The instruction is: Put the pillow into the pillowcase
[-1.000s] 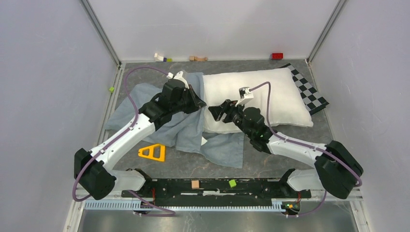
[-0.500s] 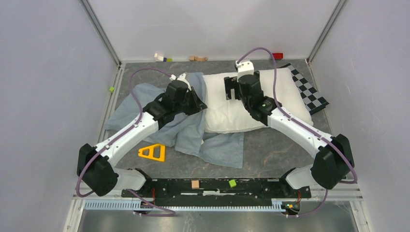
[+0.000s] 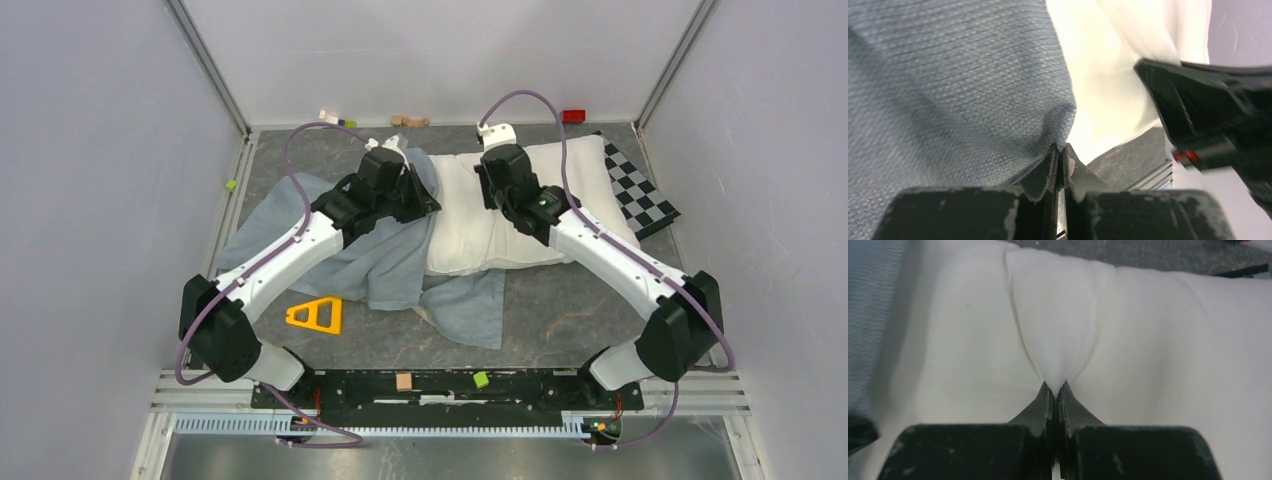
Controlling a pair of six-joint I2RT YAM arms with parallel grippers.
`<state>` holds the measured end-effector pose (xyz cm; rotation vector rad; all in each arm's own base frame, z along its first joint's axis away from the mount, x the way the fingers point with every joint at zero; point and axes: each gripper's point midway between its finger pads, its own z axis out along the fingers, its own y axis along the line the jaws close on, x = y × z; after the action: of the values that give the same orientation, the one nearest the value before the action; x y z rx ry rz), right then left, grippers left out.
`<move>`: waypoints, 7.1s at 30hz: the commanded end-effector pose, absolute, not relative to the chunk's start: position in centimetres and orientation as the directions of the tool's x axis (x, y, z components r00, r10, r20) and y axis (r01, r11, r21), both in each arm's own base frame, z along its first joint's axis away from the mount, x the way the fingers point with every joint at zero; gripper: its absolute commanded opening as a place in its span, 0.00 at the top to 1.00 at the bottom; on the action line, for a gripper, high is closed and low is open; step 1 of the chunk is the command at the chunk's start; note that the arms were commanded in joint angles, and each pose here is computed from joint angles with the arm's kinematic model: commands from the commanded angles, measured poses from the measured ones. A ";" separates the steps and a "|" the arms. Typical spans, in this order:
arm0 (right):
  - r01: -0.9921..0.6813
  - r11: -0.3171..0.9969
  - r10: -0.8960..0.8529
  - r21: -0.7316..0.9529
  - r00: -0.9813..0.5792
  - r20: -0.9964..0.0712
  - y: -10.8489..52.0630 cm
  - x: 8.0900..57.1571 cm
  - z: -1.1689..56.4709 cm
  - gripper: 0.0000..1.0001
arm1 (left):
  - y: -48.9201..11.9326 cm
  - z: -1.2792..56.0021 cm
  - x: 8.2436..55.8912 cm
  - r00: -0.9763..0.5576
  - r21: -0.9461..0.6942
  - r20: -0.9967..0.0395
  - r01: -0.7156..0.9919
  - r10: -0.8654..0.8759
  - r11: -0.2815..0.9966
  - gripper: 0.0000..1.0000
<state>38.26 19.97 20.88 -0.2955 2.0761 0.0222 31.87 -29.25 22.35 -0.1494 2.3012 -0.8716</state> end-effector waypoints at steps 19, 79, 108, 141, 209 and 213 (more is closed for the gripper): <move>-0.446 0.875 -0.061 0.188 -0.488 -0.871 25.0 26.0 17.6 0.91 | -28.4 22.3 27.9 -0.768 -0.597 -0.576 0.159 -0.282 0.787 0.72; -0.589 0.799 0.045 0.123 -0.145 -0.988 29.6 33.0 29.5 1.00 | -31.4 32.1 38.9 -0.583 -0.282 -0.807 0.244 -0.092 0.928 0.90; -0.416 0.894 0.090 0.170 -0.205 -0.975 21.1 37.6 27.8 0.16 | -36.8 21.2 39.9 -0.797 -0.482 -0.589 0.212 -0.135 0.850 0.85; -0.510 0.854 -0.262 -0.100 -0.258 -0.930 28.9 31.9 21.5 1.00 | -27.8 32.5 35.2 -0.634 -0.448 -0.735 0.189 -0.240 0.874 0.01; -0.505 0.856 -0.081 0.109 -0.340 -0.937 30.8 40.0 36.0 0.72 | -31.1 39.2 31.1 -0.606 -0.567 -0.751 0.386 -0.264 0.728 0.97; -0.528 0.847 -0.101 0.056 -0.264 -0.959 29.5 38.8 38.5 0.17 | -29.6 36.9 32.9 -0.648 -0.596 -0.693 0.266 -0.317 0.758 0.98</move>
<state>40.45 28.99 30.29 -0.4164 2.0348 0.3347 32.01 -30.44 37.16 0.1042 2.0565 -0.8455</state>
